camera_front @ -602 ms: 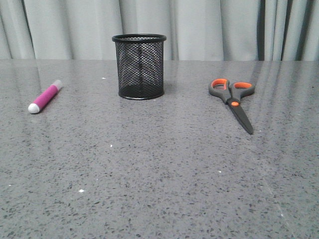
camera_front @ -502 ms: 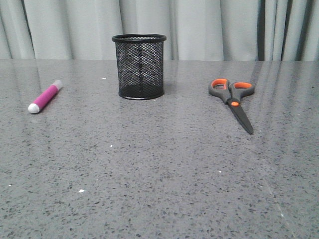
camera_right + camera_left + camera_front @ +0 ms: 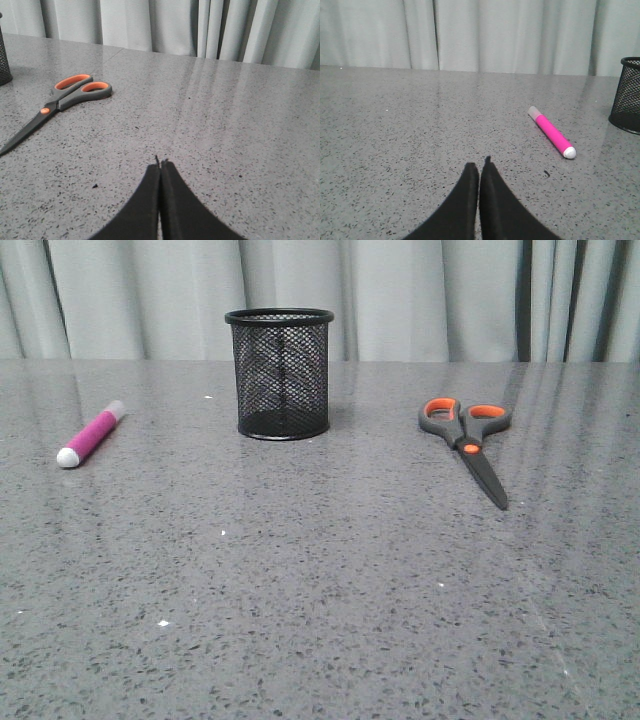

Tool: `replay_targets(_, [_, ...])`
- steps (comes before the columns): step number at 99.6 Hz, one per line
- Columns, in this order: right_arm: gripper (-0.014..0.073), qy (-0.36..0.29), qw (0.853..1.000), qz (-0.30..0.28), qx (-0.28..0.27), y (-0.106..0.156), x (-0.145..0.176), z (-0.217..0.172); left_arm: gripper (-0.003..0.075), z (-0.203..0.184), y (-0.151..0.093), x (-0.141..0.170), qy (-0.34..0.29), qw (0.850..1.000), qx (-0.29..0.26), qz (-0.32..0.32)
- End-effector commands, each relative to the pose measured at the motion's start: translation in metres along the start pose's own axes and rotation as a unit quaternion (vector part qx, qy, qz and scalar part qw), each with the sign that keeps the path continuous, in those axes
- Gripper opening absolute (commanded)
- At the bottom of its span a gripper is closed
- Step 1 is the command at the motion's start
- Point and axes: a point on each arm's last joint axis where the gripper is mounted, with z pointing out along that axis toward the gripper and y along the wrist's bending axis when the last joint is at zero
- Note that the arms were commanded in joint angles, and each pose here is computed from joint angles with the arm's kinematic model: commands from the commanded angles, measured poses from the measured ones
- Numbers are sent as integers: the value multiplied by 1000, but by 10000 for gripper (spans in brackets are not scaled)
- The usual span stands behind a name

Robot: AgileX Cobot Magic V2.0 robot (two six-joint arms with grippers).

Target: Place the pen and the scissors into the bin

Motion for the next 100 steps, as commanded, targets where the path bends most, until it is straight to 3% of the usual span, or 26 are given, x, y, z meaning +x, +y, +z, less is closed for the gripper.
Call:
replay_targets(1, [-57,-34,999,-8,8,-1,-1,0,-21,-1,0,0,-38,999,-1,-9])
replay_targets(66, [-57,-34,999,-8,8,-1,-1,0,-21,-1,0,0,-39,999,-1,-9])
replay_targets(100, [-57,-43,998,54,1,0,-3,0,-21,-1,0,-1,-42,999,0,-22])
